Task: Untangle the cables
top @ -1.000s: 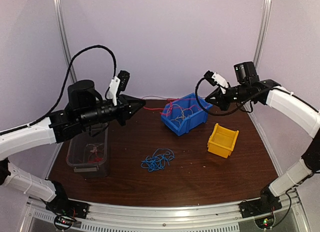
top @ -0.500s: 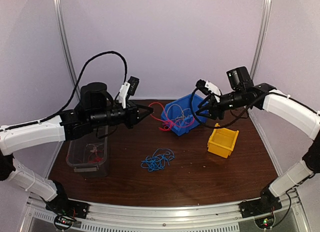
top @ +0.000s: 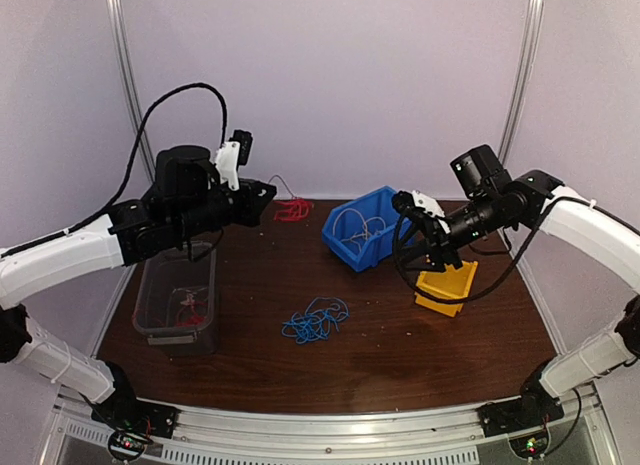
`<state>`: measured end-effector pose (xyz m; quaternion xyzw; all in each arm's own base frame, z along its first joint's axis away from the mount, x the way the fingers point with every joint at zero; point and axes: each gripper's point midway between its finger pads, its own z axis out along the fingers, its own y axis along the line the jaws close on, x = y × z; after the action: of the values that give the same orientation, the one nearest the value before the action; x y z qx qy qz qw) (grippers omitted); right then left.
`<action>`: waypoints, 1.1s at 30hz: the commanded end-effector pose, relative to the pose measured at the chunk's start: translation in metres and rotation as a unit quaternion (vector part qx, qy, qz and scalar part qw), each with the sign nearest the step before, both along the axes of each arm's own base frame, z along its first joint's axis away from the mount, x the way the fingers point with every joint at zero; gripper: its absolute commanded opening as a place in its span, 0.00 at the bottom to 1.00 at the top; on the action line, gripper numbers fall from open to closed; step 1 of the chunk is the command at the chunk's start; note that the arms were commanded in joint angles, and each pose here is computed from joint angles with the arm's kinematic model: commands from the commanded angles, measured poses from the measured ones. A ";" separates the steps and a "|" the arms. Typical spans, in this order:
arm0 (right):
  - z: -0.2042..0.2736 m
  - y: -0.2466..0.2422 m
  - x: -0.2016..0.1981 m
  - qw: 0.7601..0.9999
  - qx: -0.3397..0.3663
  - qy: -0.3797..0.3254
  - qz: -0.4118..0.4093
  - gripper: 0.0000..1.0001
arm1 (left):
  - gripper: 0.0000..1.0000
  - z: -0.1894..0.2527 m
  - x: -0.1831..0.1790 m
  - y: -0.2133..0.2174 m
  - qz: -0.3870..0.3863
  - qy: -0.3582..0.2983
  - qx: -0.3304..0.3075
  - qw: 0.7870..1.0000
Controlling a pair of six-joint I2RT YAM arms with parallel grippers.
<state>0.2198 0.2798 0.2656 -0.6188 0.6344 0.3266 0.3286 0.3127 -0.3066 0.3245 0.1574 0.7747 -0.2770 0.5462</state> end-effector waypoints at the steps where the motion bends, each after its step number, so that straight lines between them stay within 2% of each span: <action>1: 0.033 0.013 0.045 0.993 0.039 -0.060 -0.096 0.35 | 0.00 0.015 0.002 -0.018 -0.027 0.000 -0.027 0.999; 4: 0.041 0.034 0.055 0.991 0.068 -0.054 -0.105 0.32 | 0.00 0.010 0.001 -0.032 -0.044 0.028 -0.059 0.997; 11: 0.041 0.081 0.079 0.986 0.099 -0.025 -0.135 0.42 | 0.00 0.029 -0.004 -0.049 -0.059 0.025 -0.118 0.991; 16: 0.037 0.096 0.085 0.987 0.095 0.001 -0.130 0.50 | 0.00 0.039 -0.010 -0.055 -0.073 0.025 -0.134 0.988; 24: 0.043 0.104 0.087 0.983 0.113 0.017 -0.141 0.52 | 0.00 0.043 -0.018 -0.063 -0.090 0.026 -0.144 0.985; 28: 0.044 0.110 0.082 0.984 0.123 0.037 -0.126 0.61 | 0.00 0.043 -0.018 -0.065 -0.094 0.026 -0.145 0.985; 33: 0.048 0.113 0.096 0.978 0.131 0.048 -0.156 0.55 | 0.00 0.044 -0.025 -0.070 -0.112 0.026 -0.146 0.983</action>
<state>0.3058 0.3837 0.2982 -0.4705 0.6902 0.3678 0.4086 0.2944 -0.3677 0.3393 0.1468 0.7488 -0.4168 0.4939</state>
